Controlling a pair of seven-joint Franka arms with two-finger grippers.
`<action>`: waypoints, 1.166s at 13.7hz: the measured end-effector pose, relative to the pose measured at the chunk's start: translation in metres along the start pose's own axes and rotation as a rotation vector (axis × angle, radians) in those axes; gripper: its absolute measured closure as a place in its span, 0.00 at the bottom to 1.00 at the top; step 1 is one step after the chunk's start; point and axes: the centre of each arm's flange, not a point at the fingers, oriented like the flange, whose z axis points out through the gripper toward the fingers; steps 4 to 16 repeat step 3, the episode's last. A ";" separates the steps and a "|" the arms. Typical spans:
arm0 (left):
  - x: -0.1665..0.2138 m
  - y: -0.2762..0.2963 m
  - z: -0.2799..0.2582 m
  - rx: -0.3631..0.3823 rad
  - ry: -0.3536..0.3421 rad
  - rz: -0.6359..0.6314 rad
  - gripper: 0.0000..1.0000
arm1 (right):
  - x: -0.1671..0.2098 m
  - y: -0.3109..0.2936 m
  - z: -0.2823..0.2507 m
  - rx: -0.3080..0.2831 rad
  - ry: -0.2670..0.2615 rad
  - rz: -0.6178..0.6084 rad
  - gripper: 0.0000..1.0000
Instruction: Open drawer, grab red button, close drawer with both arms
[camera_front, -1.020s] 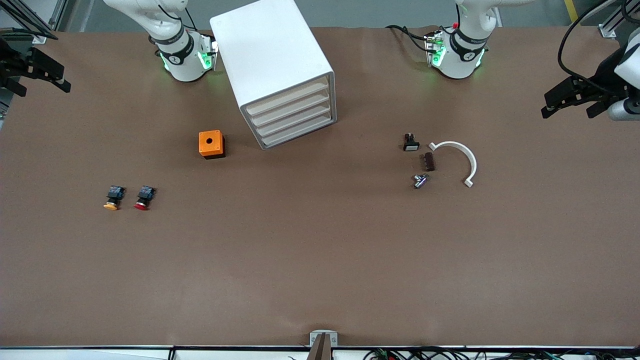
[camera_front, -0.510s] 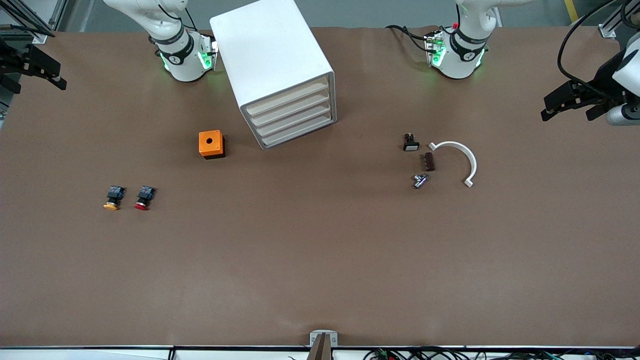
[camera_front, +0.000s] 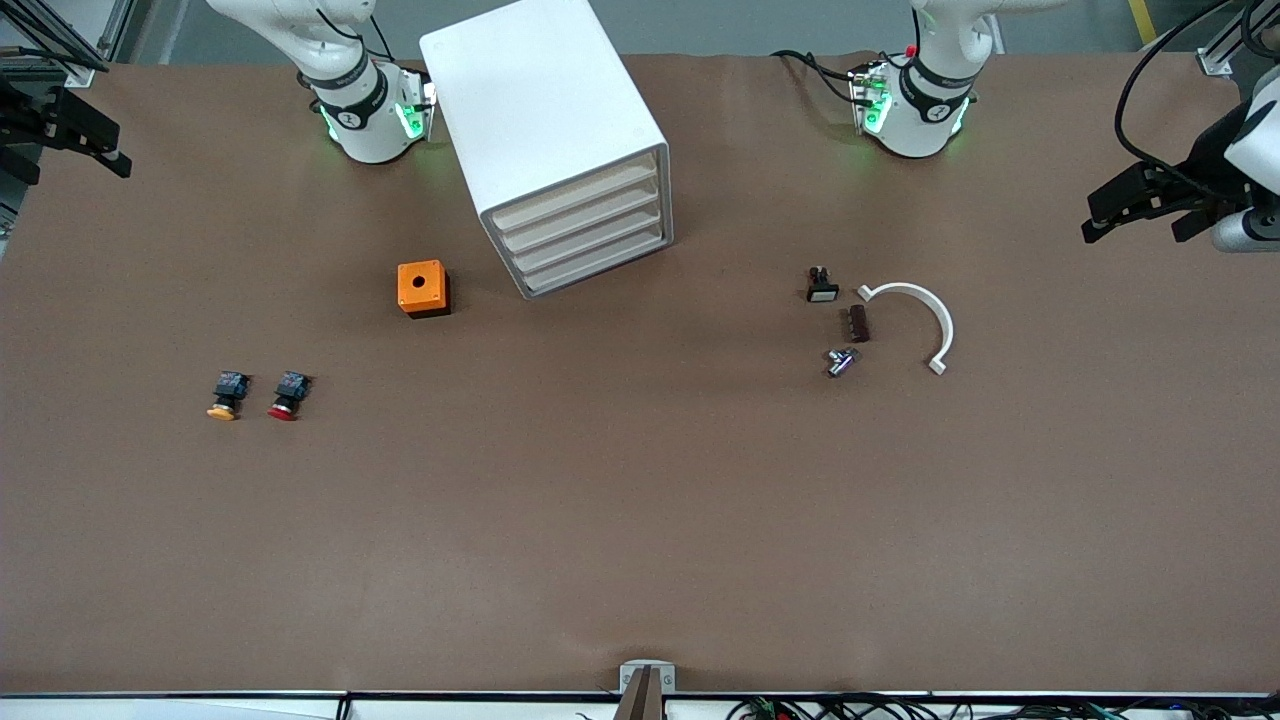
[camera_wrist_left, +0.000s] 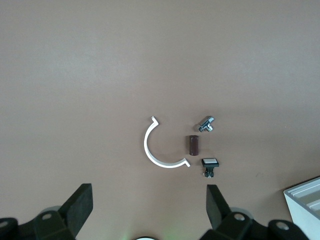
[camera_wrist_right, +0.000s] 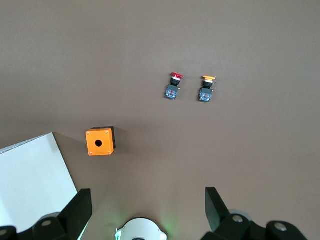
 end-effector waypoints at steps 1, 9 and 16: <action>0.000 0.000 0.000 0.000 0.000 0.000 0.00 | 0.000 0.000 0.000 0.000 0.000 0.000 0.00; 0.000 0.000 0.000 0.000 0.000 0.000 0.00 | 0.000 0.001 0.000 0.001 0.000 0.002 0.00; 0.000 0.000 0.000 0.000 0.000 0.000 0.00 | 0.000 0.001 0.000 0.001 0.000 0.002 0.00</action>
